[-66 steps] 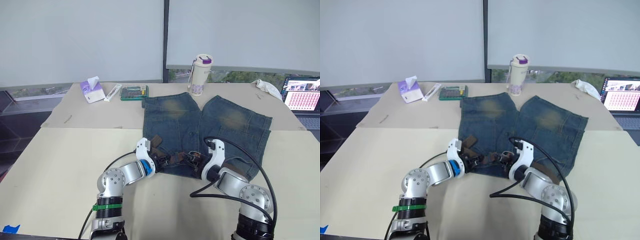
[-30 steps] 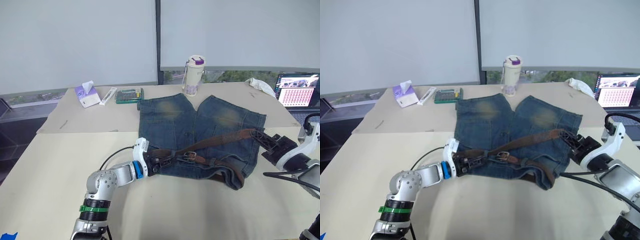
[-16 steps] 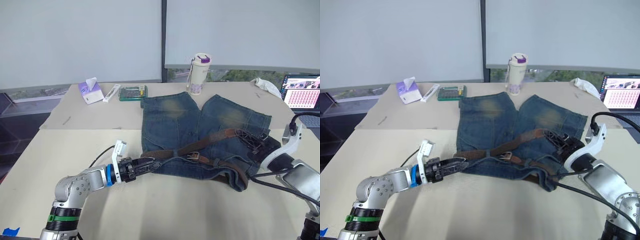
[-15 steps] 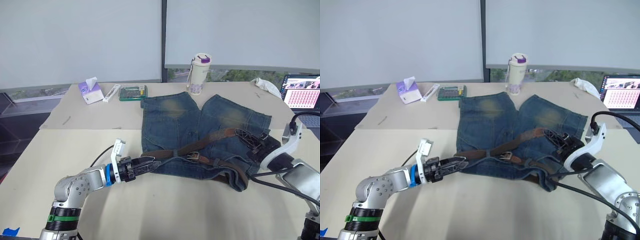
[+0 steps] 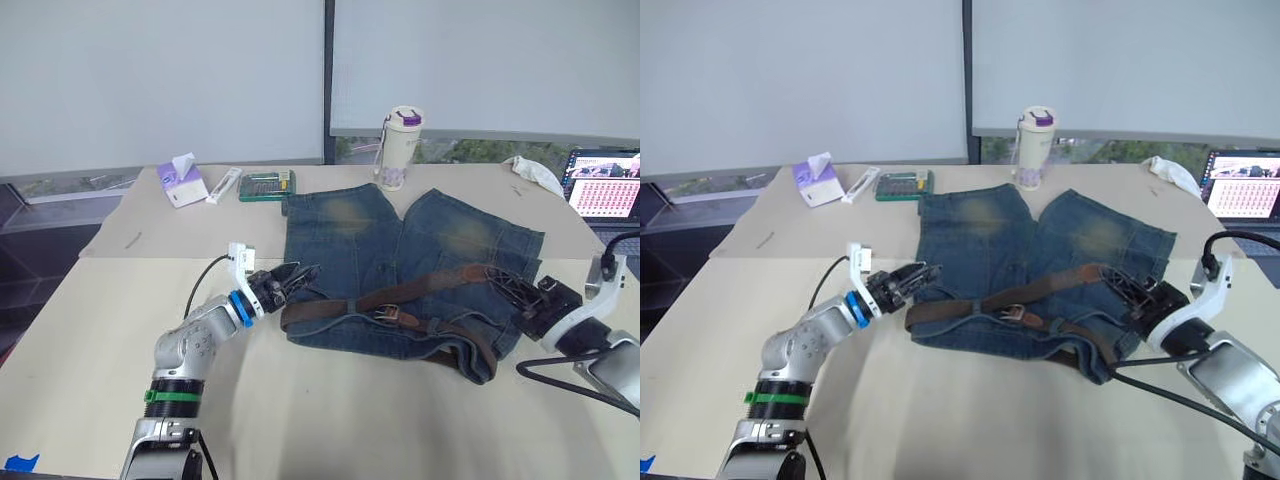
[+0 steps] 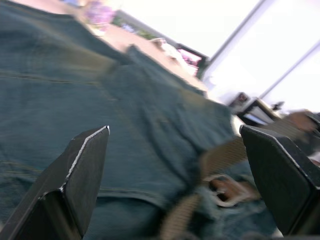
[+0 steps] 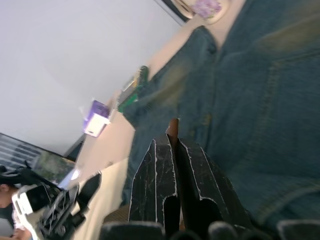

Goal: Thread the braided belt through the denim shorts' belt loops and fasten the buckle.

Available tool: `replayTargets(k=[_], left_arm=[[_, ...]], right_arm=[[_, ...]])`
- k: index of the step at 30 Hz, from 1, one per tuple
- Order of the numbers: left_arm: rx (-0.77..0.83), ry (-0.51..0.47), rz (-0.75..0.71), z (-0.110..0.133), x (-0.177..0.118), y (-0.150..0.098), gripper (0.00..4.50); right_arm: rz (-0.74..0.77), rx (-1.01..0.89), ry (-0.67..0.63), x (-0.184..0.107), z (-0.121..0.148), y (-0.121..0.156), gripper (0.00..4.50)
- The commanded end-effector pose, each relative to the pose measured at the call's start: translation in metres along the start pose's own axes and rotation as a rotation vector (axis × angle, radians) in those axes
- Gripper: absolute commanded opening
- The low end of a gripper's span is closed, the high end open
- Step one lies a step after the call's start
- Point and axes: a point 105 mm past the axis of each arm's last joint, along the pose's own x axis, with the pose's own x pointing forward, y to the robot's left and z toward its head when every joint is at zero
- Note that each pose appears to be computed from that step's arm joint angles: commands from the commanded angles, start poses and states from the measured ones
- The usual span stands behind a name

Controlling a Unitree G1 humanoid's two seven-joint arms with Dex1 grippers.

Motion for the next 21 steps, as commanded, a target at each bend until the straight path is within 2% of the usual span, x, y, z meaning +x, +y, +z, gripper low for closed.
replayTargets(k=[1,7,10,13,18,21], left_arm=[[0.011,-0.028,-0.018,0.012,0.000,0.000,4.44],[-0.026,0.014,-0.084,0.009,-0.005,-0.005,4.44],[-0.009,0.042,-0.076,0.003,-0.006,-0.005,4.44],[-0.024,0.021,-0.133,0.004,-0.006,-0.018,4.44],[0.123,0.125,-0.058,-0.016,-0.001,-0.016,4.44],[0.153,0.092,-0.052,-0.013,0.003,-0.022,4.44]], right_arm=[[0.063,-0.063,0.023,-0.009,-0.003,0.011,0.00],[0.050,-0.095,0.069,-0.022,-0.011,0.001,0.00],[0.144,-0.070,0.043,-0.025,-0.008,0.014,0.00],[0.193,-0.074,0.067,-0.027,-0.014,0.022,0.00],[0.299,-0.074,0.058,-0.030,-0.018,0.042,0.00],[0.317,-0.057,0.029,-0.031,-0.014,0.045,0.00]])
